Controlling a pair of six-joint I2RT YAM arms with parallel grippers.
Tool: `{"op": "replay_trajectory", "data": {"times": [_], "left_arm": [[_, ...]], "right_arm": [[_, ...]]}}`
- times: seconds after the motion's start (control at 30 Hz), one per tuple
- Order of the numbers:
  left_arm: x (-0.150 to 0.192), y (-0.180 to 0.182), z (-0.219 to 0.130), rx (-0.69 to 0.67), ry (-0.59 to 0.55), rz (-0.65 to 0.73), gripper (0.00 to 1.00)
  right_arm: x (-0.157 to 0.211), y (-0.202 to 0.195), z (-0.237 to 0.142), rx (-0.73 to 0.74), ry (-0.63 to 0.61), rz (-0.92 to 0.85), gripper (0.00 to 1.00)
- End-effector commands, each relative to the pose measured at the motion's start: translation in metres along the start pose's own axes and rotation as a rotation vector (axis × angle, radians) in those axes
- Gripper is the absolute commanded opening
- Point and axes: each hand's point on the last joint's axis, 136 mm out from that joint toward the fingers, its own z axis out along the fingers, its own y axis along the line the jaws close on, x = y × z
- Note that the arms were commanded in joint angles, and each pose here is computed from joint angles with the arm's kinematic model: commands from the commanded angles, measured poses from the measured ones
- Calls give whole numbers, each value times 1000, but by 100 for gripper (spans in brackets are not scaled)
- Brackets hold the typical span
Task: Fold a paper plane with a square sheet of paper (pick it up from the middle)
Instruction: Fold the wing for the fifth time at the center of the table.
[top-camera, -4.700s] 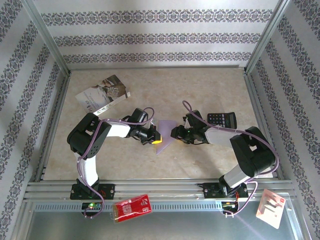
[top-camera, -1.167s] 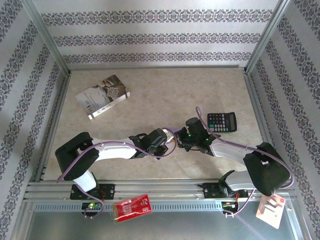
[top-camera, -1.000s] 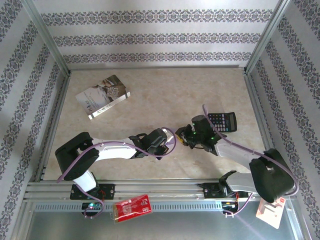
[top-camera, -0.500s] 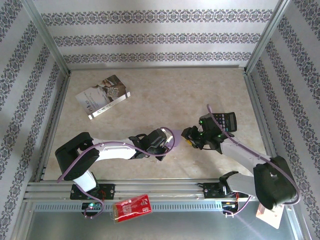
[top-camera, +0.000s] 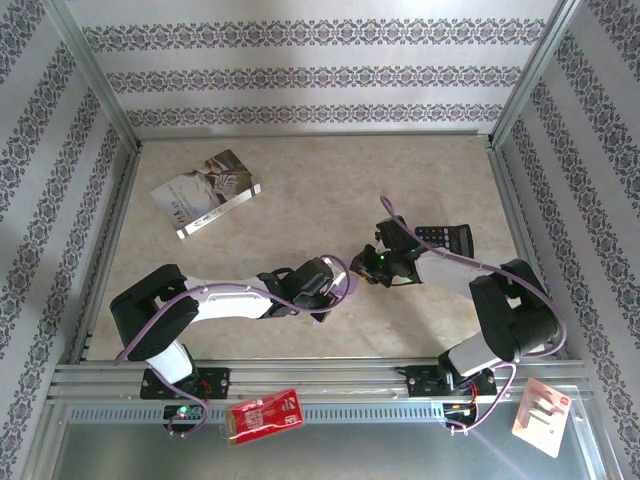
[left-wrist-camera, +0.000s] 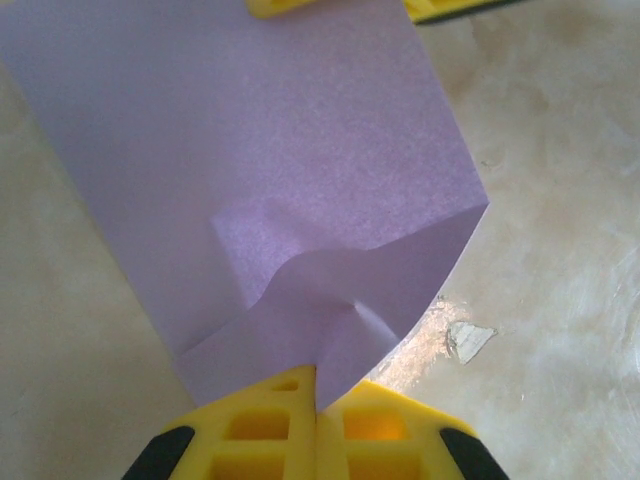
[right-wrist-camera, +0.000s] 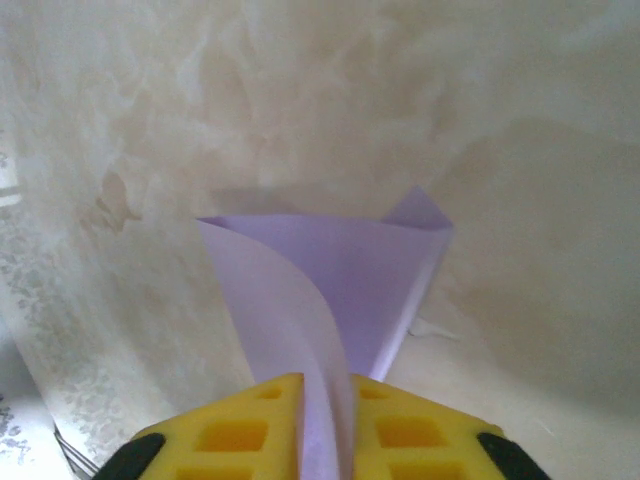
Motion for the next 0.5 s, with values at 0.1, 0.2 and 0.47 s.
{"op": "replay_trajectory", "data": {"times": [0.1,0.2,0.47], "left_arm": [[18,-1,-2,-5,58,80,7],[20,-1,-2,-5,69,99,8],[24,-1,-1,-10,87,143,11]], "right_arm": [[-4,2,-2,75,-7,-76,5],[-4,5,-1,79,0,-78,3],[-6,9,-1,91,27,-75,1]]}}
